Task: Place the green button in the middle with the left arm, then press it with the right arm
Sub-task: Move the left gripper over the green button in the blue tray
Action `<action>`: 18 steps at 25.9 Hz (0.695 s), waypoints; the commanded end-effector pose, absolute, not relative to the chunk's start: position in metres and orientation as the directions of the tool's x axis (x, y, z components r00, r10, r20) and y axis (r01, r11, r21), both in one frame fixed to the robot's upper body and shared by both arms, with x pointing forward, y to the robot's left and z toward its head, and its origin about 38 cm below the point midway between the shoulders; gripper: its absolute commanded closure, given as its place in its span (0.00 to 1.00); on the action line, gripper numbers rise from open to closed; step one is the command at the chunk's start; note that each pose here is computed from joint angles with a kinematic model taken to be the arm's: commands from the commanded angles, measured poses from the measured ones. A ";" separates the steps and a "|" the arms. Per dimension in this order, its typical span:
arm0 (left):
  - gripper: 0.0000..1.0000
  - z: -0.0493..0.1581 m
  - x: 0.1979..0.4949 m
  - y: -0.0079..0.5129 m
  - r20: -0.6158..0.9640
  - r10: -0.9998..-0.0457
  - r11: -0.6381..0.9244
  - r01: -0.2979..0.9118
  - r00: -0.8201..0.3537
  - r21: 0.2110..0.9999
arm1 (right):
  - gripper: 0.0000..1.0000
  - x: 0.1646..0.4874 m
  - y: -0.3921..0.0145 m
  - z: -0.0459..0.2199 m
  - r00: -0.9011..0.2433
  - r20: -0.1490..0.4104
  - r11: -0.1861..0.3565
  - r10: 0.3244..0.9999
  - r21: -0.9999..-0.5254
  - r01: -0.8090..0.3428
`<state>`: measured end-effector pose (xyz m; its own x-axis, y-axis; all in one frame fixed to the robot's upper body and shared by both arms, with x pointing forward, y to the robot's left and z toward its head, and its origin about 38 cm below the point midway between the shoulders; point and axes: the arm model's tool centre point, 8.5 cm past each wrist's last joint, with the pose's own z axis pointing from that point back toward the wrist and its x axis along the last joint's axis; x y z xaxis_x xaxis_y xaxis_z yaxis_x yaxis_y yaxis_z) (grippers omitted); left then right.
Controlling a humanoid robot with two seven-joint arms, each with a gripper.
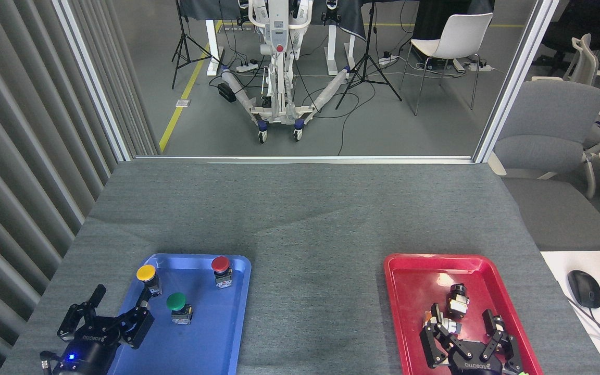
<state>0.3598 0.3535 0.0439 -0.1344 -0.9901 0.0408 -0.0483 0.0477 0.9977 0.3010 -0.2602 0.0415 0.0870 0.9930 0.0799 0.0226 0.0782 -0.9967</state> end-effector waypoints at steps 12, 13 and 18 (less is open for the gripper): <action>0.01 0.027 0.337 0.318 0.069 -0.972 0.073 -0.009 -0.226 0.997 | 0.00 0.297 -0.243 0.047 0.068 0.046 0.044 0.997 -0.998 0.036; 0.01 0.026 0.336 0.316 0.076 -0.971 0.079 -0.006 -0.226 0.997 | 0.00 0.297 -0.243 0.047 0.068 0.048 0.045 0.997 -0.998 0.038; 0.01 0.014 0.327 0.305 0.086 -0.967 0.082 0.027 -0.239 0.996 | 0.00 0.300 -0.240 0.050 0.064 0.054 0.051 0.996 -0.998 0.044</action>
<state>0.3303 0.3120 0.0190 -0.2273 -0.9701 0.0848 0.0112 0.0845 0.9964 0.2991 -0.2415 0.0491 0.0670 0.9964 0.0512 0.0424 0.0484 -0.9979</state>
